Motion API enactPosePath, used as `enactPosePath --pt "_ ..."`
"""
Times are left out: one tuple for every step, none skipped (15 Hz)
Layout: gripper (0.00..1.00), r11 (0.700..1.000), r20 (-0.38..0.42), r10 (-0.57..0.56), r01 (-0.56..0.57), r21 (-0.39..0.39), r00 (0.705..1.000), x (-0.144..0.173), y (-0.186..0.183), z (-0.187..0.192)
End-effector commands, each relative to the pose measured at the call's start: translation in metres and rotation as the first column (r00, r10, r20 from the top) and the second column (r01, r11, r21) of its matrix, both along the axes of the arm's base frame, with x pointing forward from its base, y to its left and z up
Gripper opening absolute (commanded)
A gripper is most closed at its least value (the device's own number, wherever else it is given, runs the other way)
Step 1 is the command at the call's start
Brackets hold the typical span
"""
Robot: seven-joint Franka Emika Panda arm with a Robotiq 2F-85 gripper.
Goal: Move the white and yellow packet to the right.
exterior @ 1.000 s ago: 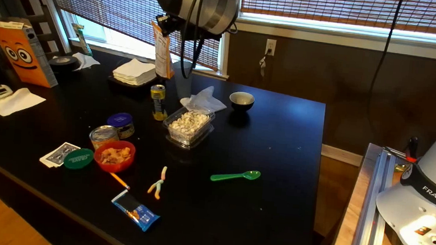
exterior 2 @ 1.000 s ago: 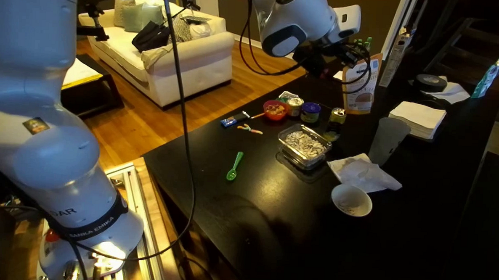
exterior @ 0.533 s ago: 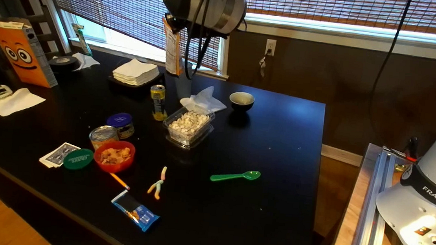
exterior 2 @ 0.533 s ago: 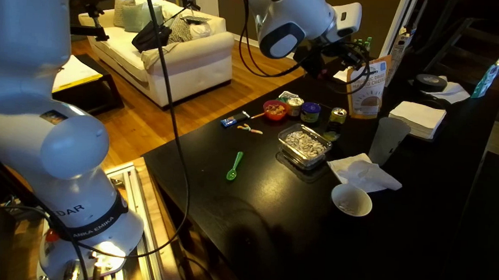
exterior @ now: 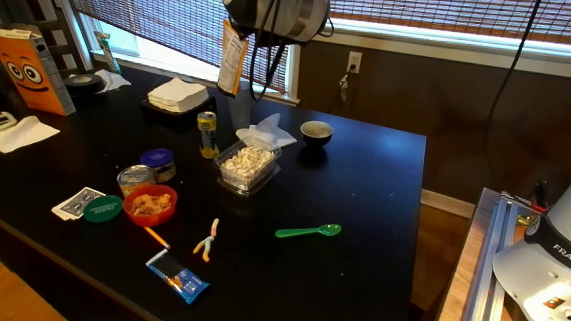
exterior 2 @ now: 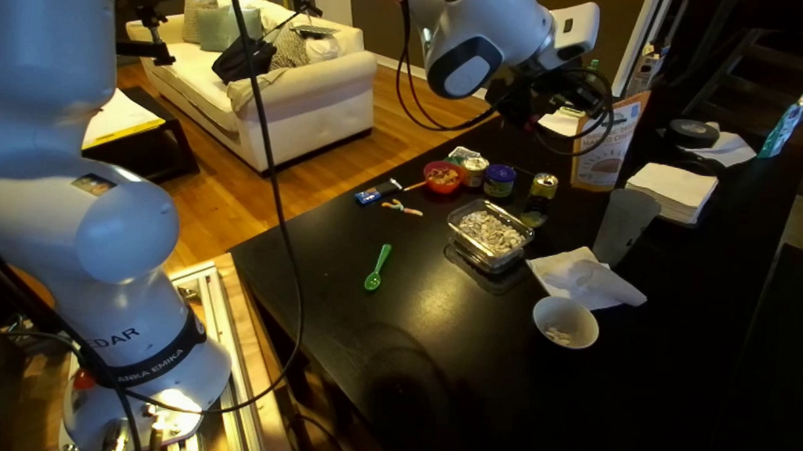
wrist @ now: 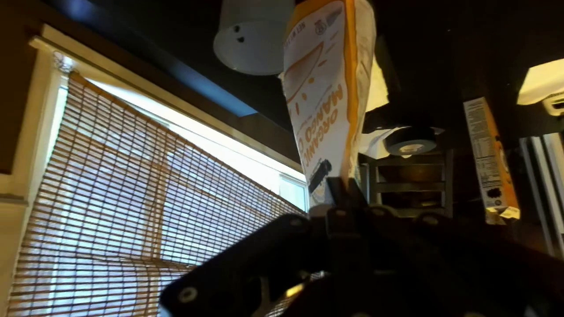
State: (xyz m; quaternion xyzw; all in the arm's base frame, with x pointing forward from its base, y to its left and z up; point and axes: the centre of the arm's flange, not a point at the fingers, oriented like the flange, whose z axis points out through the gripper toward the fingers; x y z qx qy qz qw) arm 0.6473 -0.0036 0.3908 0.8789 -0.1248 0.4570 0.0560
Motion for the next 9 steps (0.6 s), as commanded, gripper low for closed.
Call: enactPosePath --pt "0.00 0.992 0.001 -0.118 0.117 -0.052 0.993 0.007 -0.017 0.025" --pt "0.00 0.987 0.009 -0.148 0.148 -0.067 0.989 0.007 -0.028 0.030" --pt "0.00 0.982 0.006 -0.175 0.174 -0.076 0.985 0.006 -0.035 0.034" --pt "0.00 0.977 0.009 -0.198 0.198 -0.085 0.980 0.005 -0.042 0.038" --pt "0.00 0.971 0.006 -0.225 0.224 -0.087 0.974 0.007 -0.049 0.042" --pt "0.00 0.964 0.002 -0.253 0.253 -0.079 0.967 0.010 -0.056 0.044" --pt "0.00 0.957 -0.004 -0.282 0.281 -0.065 0.959 0.014 -0.062 0.045" --pt "0.00 0.947 -0.019 -0.319 0.318 -0.042 0.947 0.020 -0.070 0.044" --pt "0.00 0.937 -0.041 -0.351 0.350 -0.017 0.936 0.026 -0.077 0.040"
